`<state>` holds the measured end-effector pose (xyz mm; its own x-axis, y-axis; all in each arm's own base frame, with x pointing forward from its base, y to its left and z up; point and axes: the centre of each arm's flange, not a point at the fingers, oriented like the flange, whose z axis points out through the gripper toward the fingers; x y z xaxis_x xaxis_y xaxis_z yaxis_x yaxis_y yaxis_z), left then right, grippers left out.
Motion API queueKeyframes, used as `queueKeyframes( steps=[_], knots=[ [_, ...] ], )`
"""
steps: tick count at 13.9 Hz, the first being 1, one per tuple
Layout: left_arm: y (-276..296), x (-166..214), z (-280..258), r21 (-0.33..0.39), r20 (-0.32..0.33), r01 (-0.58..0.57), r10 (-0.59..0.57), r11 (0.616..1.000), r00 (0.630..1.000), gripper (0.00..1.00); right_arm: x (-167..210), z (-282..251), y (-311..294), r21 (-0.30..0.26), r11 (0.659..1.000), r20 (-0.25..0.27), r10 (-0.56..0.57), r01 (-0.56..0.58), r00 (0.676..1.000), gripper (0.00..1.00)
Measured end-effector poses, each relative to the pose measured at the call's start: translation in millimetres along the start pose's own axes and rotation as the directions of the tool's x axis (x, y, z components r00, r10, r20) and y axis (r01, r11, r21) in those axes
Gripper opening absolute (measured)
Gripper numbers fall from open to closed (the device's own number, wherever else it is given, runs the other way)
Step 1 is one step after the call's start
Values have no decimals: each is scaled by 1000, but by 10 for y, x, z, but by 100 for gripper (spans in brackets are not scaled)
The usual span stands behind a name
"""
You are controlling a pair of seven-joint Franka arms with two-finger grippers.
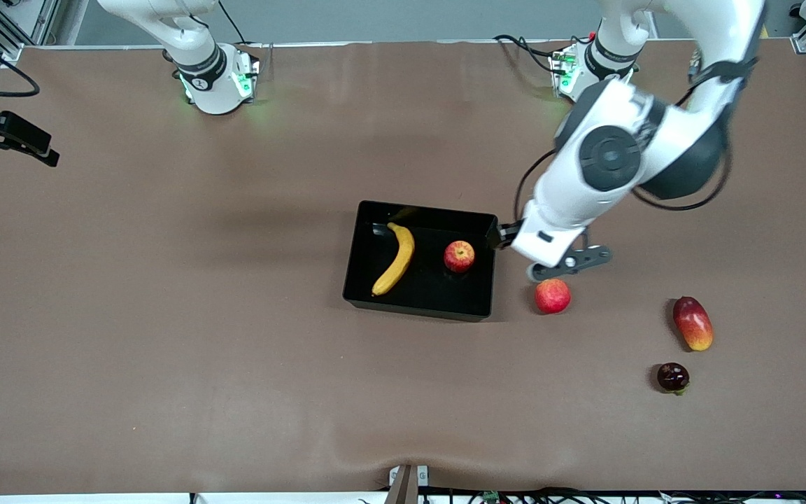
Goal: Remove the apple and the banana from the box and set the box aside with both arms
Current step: 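Reach the left gripper into the black box toward the red apple, then close the left gripper on the red apple inside the box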
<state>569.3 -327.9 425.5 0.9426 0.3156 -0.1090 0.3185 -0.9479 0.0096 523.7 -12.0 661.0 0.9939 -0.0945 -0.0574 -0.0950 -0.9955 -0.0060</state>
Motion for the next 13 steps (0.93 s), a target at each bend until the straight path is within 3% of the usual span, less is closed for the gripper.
queueKeyframes(
  steps=[6, 13],
  knots=[
    [499, -321, 921, 41, -58, 199, -196, 979, 979, 100, 0, 0, 0, 0, 1000, 0, 0, 0, 1000, 100],
    [740, -485, 1788, 81, -83, 281, -274, 956, 958, 100, 0, 1, -1, 0, 1000, 0, 0, 0, 1000, 100]
  ],
)
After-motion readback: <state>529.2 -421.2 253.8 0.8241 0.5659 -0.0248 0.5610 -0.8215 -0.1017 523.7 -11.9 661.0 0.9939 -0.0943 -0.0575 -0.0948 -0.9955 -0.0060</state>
